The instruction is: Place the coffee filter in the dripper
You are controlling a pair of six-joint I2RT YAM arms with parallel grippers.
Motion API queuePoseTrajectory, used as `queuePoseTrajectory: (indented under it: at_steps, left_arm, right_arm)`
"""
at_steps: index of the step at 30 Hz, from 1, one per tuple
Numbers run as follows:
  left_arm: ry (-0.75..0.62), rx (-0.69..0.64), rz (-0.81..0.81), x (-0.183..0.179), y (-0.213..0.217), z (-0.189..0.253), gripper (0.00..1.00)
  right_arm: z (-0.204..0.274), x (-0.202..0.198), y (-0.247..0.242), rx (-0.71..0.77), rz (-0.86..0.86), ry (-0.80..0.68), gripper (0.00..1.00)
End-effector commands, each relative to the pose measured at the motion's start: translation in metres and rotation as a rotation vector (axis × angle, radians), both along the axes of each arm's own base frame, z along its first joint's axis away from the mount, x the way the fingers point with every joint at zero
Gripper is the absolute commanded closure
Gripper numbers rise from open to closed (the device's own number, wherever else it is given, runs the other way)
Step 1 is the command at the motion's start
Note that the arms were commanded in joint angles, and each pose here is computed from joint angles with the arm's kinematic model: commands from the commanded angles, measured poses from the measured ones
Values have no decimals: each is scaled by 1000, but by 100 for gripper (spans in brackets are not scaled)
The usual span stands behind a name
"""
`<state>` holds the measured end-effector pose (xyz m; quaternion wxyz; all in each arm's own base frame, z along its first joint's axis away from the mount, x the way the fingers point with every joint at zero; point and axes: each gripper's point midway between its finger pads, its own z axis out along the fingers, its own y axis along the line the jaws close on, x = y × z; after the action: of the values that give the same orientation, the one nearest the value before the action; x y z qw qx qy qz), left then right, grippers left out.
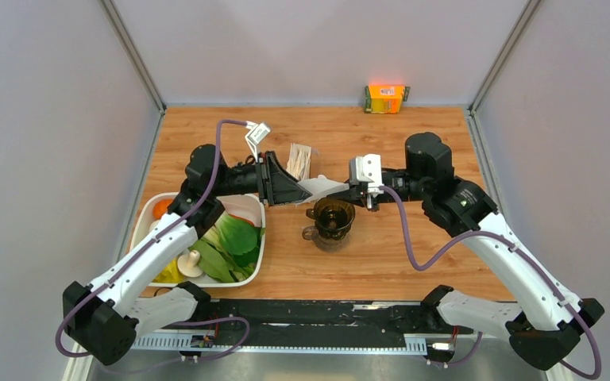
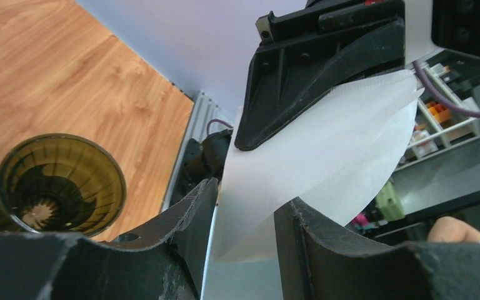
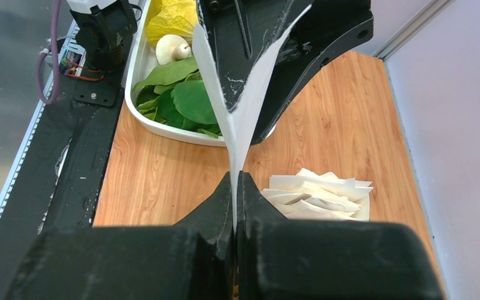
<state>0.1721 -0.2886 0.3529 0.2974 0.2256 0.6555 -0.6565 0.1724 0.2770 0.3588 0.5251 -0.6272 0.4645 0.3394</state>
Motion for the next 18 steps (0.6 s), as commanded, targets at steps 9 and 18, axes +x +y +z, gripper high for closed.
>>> queuePoseTrajectory:
  at_steps: [9, 18]
  left_arm:
    - [34, -41, -18, -3, 3, 7, 47]
    - [58, -93, -3, 2, 1, 14, 64]
  right_arm:
    - [19, -1, -3, 56, -4, -92, 100]
    - [14, 2, 3, 49, 10, -51, 97]
